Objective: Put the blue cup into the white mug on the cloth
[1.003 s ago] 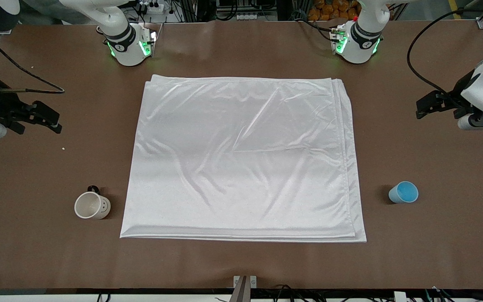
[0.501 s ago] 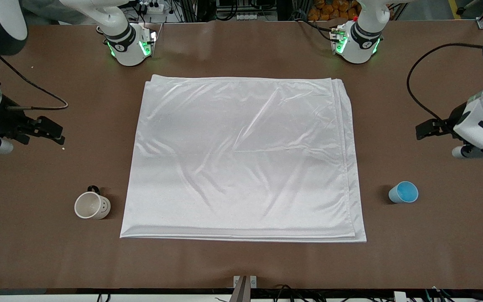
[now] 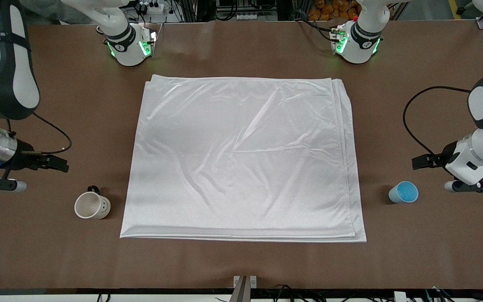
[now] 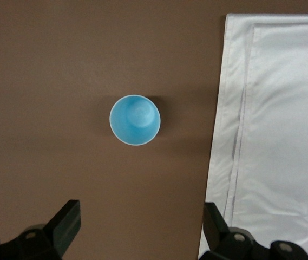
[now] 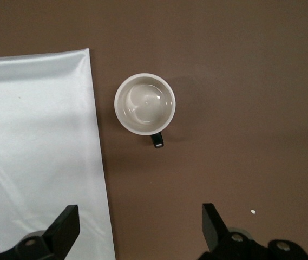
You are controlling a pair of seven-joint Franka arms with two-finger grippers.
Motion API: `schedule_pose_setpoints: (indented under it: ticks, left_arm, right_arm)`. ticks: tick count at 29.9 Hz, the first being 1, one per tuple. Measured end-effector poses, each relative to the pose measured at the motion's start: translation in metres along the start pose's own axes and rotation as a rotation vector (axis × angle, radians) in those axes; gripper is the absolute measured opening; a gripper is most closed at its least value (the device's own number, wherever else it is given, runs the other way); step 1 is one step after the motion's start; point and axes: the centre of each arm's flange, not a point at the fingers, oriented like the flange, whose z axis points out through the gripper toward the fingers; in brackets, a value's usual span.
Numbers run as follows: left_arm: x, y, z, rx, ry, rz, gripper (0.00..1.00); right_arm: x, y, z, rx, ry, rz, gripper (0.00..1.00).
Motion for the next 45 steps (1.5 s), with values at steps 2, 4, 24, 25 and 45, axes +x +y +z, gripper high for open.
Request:
schedule_pose_setpoints:
  ticks: [2,4,24,25,45]
  left_arm:
    - [0.005,-0.003,0.012,0.01,0.001,0.001,1.0]
    - [0.01,-0.008,0.025,0.027,0.002,0.013,1.0]
    - [0.034,-0.046,0.13,0.034,-0.014,0.034,1.0]
    - [0.034,-0.047,0.133,0.034,-0.019,0.032,1.0]
    - [0.038,-0.063,0.165,0.028,-0.016,0.009,1.0]
  right_arm:
    - [0.006,0.003,0.021,-0.002,-0.011,0.005,1.0]
    - [0.01,0.006,0.042,-0.003,-0.02,0.01,1.0]
    - [0.025,0.008,0.168,0.019,-0.027,0.037,1.0]
    - [0.024,0.008,0.171,0.019,-0.026,0.038,1.0]
    - [0.022,0.007,0.205,0.034,0.016,0.056,0.8]
